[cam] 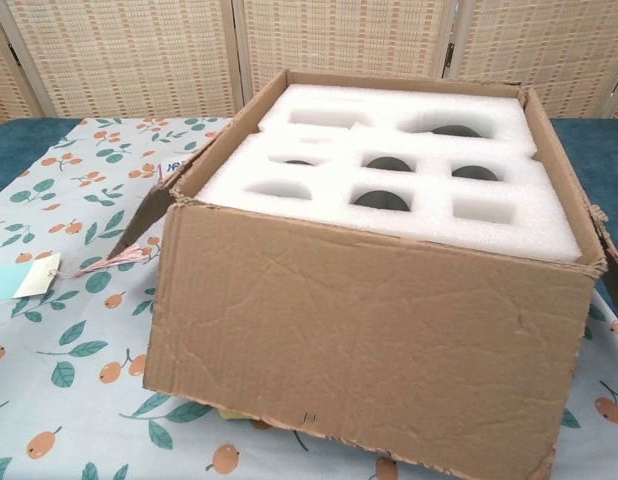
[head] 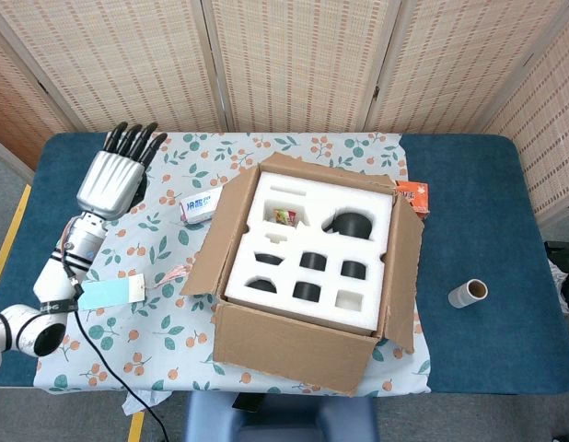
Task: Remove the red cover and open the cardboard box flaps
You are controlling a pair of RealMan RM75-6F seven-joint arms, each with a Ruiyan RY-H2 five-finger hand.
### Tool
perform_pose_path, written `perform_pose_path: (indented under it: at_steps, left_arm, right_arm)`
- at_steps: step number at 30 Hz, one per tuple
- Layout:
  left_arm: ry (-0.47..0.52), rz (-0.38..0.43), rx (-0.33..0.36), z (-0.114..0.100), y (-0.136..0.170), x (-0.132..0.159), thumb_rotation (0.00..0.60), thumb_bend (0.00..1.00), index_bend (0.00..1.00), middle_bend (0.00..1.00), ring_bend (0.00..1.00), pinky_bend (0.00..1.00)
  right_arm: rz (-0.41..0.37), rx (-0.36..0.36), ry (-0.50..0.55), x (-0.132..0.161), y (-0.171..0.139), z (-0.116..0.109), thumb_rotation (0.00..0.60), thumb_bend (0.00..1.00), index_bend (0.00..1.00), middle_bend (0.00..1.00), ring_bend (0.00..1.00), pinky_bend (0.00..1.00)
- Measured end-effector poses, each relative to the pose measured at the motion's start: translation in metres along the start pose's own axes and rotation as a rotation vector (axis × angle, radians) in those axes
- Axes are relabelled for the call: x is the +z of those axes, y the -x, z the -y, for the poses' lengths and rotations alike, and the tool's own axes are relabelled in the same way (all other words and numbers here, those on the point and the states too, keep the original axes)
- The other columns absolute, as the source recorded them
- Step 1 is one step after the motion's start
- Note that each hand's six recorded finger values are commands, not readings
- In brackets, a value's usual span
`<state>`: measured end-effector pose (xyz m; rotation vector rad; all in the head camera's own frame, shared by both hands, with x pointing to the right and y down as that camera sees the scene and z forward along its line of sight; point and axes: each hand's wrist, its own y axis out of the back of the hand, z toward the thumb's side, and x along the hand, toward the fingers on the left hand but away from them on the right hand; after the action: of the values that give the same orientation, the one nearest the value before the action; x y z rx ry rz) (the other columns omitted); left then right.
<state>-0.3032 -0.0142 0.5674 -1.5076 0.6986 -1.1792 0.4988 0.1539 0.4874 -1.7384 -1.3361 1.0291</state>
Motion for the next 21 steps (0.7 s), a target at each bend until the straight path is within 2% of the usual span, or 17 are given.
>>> perform_pose_path:
  at_steps: [2,5,6,10,12,18,21]
  left_arm:
    - [0.033,-0.008,-0.036,0.009,0.020,-0.009,0.600,0.51,0.00,0.00,0.00,0.00]
    - [0.050,-0.051,-0.080,0.026,0.059,-0.029,0.600,0.43,0.00,0.00,0.00,0.00]
    - [0.058,-0.074,-0.095,0.032,0.076,-0.036,0.600,0.41,0.00,0.00,0.00,0.00]
    - [0.103,-0.166,-0.149,0.055,0.131,-0.060,0.600,0.39,0.00,0.00,0.00,0.00]
    - [0.111,-0.219,-0.153,0.063,0.156,-0.071,0.600,0.38,0.00,0.00,0.00,0.00]
    - [0.104,-0.391,-0.070,0.079,0.223,-0.100,0.600,0.38,0.00,0.00,0.00,0.00]
    - [0.102,-0.448,-0.063,0.090,0.246,-0.112,0.600,0.38,0.00,0.00,0.00,0.00]
  right_arm:
    - [0.010,0.001,-0.030,0.000,0.001,0.003,0.416,0.84,0.31,0.00,0.00,0.00]
    - [0.025,0.000,-0.089,-0.001,0.004,0.008,0.460,0.64,0.23,0.00,0.00,0.00]
    - [0.032,-0.001,-0.114,-0.001,0.005,0.010,0.469,0.60,0.21,0.00,0.00,0.00]
    - [0.070,-0.001,-0.203,-0.005,0.011,0.020,0.474,0.59,0.17,0.00,0.00,0.00]
    - [0.100,-0.001,-0.249,-0.008,0.014,0.025,0.474,0.59,0.16,0.00,0.00,0.00]
    - [0.209,-0.031,-0.309,-0.017,0.018,0.029,0.477,0.59,0.16,0.00,0.00,0.00]
    - [0.227,-0.026,-0.315,-0.014,0.019,0.035,0.475,0.59,0.16,0.00,0.00,0.00]
